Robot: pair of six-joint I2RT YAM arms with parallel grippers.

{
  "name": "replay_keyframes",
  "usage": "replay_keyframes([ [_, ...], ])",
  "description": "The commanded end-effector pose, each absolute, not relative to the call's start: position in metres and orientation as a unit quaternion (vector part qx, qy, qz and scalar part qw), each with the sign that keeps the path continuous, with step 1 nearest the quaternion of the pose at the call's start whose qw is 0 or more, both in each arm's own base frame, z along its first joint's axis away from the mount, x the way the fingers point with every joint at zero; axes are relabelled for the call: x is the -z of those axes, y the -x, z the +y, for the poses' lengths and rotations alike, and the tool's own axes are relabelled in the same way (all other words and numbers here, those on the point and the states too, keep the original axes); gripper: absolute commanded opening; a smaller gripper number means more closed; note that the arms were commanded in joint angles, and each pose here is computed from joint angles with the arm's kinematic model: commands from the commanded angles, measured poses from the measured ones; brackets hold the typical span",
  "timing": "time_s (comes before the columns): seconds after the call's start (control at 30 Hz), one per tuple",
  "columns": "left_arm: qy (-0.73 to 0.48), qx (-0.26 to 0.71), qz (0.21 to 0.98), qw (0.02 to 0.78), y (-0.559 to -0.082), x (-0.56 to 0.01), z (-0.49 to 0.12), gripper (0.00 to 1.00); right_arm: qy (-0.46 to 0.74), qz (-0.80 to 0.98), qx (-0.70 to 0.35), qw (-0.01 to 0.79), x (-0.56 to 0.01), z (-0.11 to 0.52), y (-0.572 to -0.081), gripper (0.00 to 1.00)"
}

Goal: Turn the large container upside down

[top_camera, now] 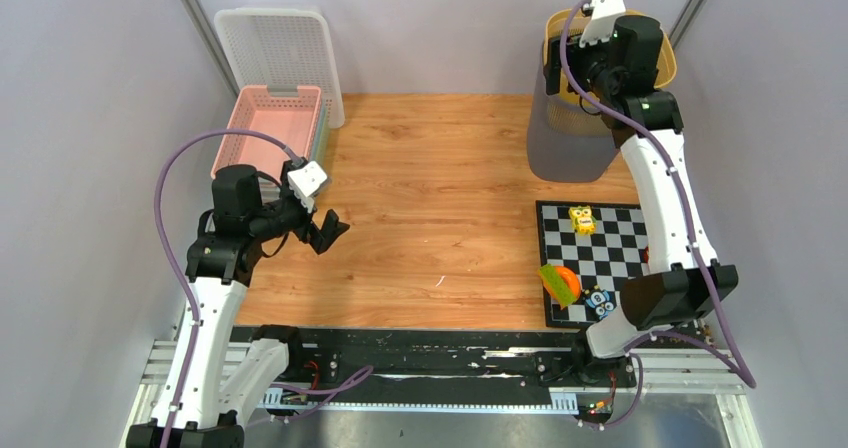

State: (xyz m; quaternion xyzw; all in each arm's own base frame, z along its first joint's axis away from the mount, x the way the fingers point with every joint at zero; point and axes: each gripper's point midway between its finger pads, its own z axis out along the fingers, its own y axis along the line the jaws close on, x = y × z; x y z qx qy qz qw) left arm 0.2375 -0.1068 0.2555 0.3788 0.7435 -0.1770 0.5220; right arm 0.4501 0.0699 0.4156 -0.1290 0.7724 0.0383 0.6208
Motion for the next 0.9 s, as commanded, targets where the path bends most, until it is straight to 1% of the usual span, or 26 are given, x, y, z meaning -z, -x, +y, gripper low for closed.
replay_keyframes([
  [0.0, -0.38, 0.185, 0.739, 0.525, -0.238, -0.255, -0.109, 1.0, 0.102, 0.775, -0.038, 0.623, -0.417, 0.068, -0.466, 0.86],
  [0.3, -0.38, 0.185, 0.74, 0.523, -0.239, -0.253, -0.109, 1.0, 0.103, 0.795, -0.009, 0.598, -0.386, 0.063, -0.496, 0.79],
  [0.6, -0.381, 0.184, 0.74, 0.523, -0.24, -0.251, -0.109, 1.0, 0.116, 0.8, 0.001, 0.589, -0.376, 0.066, -0.504, 0.69],
  [0.77, -0.381, 0.185, 0.741, 0.521, -0.24, -0.25, -0.109, 1.0, 0.121, 0.801, 0.008, 0.586, -0.373, 0.065, -0.504, 0.58],
  [0.87, -0.381, 0.185, 0.741, 0.521, -0.24, -0.25, -0.109, 1.0, 0.126, 0.8, 0.008, 0.587, -0.374, 0.065, -0.504, 0.49],
])
